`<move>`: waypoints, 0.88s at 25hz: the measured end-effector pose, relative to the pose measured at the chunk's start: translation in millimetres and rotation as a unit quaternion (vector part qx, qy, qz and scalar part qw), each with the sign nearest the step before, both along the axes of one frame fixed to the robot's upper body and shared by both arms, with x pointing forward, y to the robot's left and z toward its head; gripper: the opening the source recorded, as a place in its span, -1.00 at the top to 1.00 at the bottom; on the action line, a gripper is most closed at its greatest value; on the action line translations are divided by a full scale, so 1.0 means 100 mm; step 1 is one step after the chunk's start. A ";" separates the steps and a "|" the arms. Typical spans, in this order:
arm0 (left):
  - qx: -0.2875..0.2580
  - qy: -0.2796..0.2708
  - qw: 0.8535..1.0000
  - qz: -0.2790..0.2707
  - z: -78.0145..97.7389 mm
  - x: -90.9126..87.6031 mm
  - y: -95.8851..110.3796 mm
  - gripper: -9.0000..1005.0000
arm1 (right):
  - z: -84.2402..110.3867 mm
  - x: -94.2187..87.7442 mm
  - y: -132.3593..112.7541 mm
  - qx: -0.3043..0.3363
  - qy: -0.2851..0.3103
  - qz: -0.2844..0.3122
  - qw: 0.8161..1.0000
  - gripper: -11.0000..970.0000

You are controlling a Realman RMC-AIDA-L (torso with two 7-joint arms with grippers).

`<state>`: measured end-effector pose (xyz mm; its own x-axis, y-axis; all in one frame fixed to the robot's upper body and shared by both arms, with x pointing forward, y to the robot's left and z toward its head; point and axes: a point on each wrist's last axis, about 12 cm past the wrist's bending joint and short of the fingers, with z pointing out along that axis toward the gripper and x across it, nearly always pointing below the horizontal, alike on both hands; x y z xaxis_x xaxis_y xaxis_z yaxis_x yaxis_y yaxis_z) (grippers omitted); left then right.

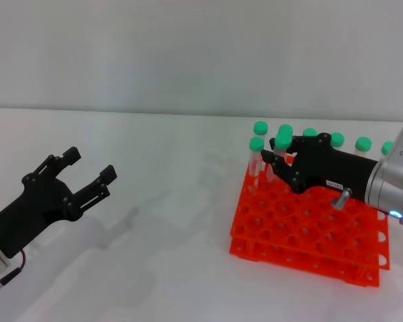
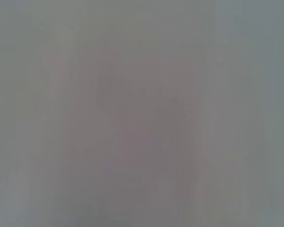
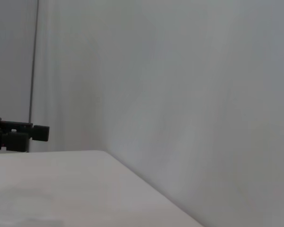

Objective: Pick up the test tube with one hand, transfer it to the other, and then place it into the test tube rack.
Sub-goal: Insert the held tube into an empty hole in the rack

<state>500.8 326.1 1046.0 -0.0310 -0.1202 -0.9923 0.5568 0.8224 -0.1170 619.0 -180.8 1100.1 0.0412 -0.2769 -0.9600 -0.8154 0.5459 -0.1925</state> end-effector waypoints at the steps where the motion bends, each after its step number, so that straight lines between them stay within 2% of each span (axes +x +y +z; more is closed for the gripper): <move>1: 0.000 0.000 1.000 0.000 0.00 0.00 0.00 -0.75 | 0.01 0.00 0.00 0.001 -0.001 -0.001 1.000 0.56; 10: 0.001 0.002 1.000 0.002 -0.01 -0.01 0.01 -0.74 | 0.07 0.00 -0.01 0.016 -0.009 0.003 1.000 0.56; 22: 0.004 0.001 1.000 0.001 0.01 0.01 0.02 -0.74 | 0.04 0.06 -0.04 -0.002 -0.007 -0.023 1.000 0.56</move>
